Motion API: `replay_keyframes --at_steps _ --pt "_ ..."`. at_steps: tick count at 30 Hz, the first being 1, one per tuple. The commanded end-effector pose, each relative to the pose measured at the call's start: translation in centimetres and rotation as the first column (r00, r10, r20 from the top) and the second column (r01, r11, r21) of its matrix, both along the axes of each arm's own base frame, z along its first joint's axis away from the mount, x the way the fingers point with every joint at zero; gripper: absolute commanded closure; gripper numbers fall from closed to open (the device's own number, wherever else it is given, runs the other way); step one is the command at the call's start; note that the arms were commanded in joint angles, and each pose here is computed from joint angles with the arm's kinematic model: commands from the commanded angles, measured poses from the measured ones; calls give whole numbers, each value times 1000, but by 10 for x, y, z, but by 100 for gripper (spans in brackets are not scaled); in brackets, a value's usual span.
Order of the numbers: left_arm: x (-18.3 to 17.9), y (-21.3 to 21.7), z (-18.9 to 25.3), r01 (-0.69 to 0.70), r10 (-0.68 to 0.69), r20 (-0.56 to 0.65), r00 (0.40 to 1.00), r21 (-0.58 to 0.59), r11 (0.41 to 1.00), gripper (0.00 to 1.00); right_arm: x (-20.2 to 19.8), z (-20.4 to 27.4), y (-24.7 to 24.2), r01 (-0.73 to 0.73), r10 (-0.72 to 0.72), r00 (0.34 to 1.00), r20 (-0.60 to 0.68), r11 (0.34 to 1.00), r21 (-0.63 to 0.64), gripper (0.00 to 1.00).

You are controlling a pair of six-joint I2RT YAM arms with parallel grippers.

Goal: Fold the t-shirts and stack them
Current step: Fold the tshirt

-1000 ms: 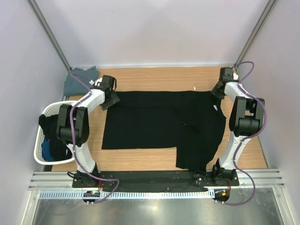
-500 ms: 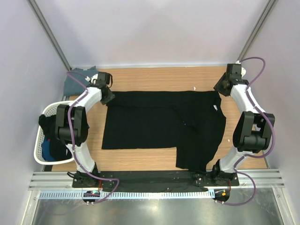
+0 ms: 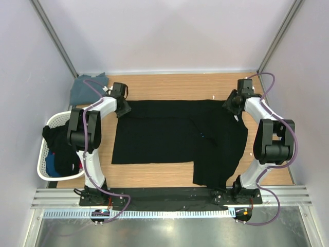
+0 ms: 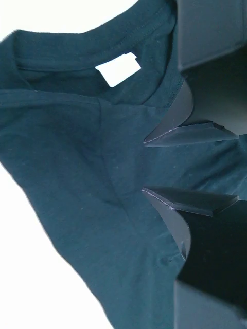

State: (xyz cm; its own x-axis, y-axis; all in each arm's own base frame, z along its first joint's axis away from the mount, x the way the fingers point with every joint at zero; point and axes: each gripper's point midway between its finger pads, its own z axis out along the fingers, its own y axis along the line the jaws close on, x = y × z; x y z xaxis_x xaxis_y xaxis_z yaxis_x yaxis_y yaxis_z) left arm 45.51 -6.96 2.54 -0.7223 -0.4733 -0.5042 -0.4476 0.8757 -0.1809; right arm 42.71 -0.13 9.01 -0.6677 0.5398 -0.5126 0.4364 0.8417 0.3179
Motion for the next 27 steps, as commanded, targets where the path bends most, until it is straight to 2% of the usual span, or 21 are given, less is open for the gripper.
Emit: replay_keyframes --at_steps 1,8,12,20,23,27 --pt "-12 -2 1 34 -34 -17 999 1 999 64 5 -3 2 -5 5 1000 16 1000 5 57" --pt "-35 -2 1 49 -47 -62 997 36 998 64 0 -8 2 -6 6 1000 1 1000 8 57" --pt "-37 -1 21 53 -52 -20 998 63 997 61 -1 -5 3 -11 11 1000 8 1000 6 57" --pt "-9 1 68 47 -55 88 995 95 994 57 11 -9 3 -21 21 1000 1 1000 7 56" --pt "8 -5 77 51 -61 121 991 80 995 51 26 0 9 -28 28 999 31 1000 0 51" --pt "23 -18 68 73 -76 95 993 32 997 46 49 9 21 -37 36 996 83 999 16 49"
